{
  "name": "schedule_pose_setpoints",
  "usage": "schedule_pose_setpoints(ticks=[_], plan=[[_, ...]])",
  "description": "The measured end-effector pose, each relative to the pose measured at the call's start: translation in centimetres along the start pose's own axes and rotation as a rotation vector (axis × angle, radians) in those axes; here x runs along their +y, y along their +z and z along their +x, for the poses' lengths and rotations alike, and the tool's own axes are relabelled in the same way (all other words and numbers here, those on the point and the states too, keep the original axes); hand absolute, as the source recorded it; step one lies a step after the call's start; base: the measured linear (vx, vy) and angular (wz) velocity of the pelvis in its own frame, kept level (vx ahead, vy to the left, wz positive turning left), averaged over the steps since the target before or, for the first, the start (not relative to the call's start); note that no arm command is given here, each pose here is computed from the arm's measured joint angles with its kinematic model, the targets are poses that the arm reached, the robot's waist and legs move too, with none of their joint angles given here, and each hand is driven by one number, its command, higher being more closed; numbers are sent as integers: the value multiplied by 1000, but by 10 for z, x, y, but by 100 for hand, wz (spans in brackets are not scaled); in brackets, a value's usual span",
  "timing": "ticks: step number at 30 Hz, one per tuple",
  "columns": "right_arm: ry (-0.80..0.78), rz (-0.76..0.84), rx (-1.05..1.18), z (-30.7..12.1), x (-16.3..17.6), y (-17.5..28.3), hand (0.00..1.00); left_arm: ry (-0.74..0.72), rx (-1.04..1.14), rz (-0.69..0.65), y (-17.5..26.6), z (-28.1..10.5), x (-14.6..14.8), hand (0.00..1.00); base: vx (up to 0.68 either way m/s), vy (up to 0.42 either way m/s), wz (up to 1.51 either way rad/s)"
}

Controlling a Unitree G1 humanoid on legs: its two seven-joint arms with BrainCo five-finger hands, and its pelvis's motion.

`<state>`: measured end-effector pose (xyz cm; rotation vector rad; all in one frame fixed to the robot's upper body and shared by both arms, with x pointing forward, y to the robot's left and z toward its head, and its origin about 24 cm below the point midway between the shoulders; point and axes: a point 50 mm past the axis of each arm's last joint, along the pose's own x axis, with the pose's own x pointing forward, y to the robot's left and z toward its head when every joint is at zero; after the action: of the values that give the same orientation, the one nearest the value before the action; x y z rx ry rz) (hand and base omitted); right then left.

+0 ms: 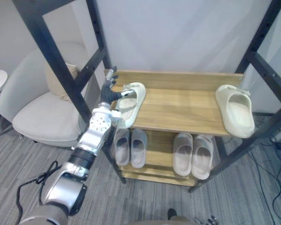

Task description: Organize the slippers on the shoe rack

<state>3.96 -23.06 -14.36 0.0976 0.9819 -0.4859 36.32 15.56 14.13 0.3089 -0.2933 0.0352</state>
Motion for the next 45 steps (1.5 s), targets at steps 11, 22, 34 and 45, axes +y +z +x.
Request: schedule_pose_setpoints(ticks=[11, 22, 34, 45], plan=[[7, 4, 4, -1, 1, -2, 0, -28, 6, 205, -1, 12, 4, 0, -1, 0, 2], [20, 28, -74, 0, 6, 15, 0, -56, -56, 376, 19, 29, -3, 100, 1, 1, -1], [28, 50, -73, -1, 12, 15, 0, -64, -87, 462, 31, 38, -7, 100, -15, 3, -6], [29, 50, -73, -1, 12, 15, 0, -36, -109, 448, 37, 40, -8, 100, 0, 0, 0]])
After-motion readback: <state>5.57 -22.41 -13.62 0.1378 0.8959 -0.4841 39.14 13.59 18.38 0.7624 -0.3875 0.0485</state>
